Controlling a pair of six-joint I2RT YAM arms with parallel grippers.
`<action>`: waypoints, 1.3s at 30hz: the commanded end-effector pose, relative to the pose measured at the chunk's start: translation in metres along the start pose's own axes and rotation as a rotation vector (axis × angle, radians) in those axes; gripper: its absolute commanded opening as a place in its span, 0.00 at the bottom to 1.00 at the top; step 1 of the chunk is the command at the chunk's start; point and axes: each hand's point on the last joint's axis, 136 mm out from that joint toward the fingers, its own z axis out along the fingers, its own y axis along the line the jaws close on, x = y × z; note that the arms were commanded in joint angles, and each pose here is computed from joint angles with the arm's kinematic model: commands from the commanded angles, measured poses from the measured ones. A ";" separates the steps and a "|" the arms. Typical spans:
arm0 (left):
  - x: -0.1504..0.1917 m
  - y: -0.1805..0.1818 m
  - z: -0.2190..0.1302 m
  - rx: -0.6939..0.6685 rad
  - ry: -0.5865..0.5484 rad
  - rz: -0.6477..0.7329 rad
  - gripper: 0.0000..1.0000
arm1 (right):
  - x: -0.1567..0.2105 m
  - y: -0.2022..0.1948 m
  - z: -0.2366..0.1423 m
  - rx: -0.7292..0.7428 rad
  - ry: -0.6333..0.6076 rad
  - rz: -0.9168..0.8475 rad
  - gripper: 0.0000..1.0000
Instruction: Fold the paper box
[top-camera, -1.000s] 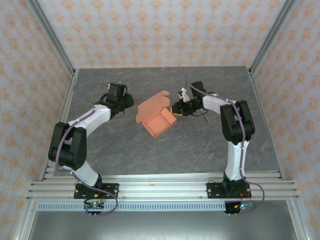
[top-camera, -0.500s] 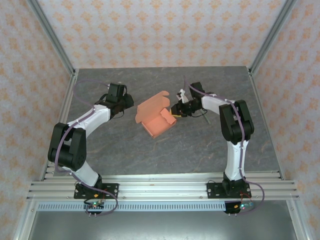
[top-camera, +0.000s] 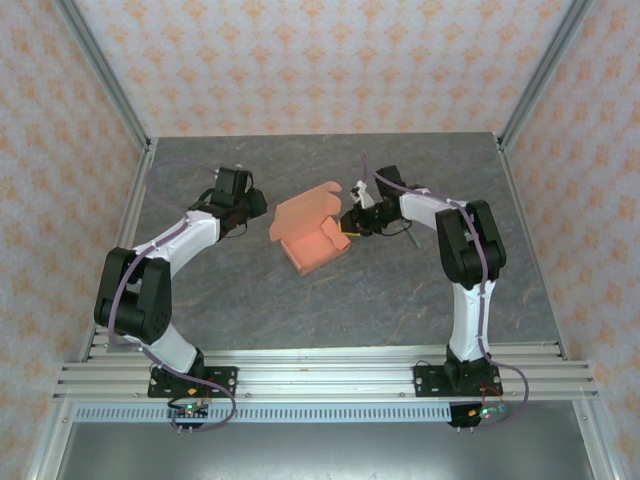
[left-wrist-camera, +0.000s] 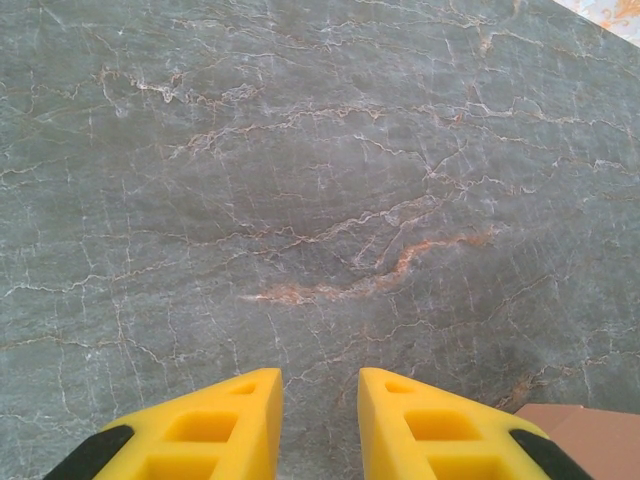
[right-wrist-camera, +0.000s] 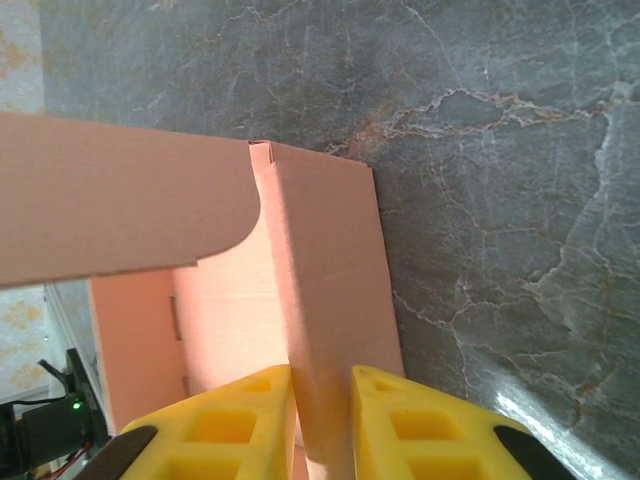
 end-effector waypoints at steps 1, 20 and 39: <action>-0.001 0.005 -0.009 -0.021 -0.016 0.026 0.27 | 0.008 -0.011 0.000 0.118 0.016 -0.021 0.19; 0.011 0.015 -0.016 -0.034 -0.011 0.029 0.26 | 0.019 -0.021 -0.007 0.492 -0.023 -0.089 0.13; 0.102 0.034 -0.034 0.020 0.129 -0.036 0.28 | 0.026 -0.039 -0.007 0.878 -0.107 -0.116 0.12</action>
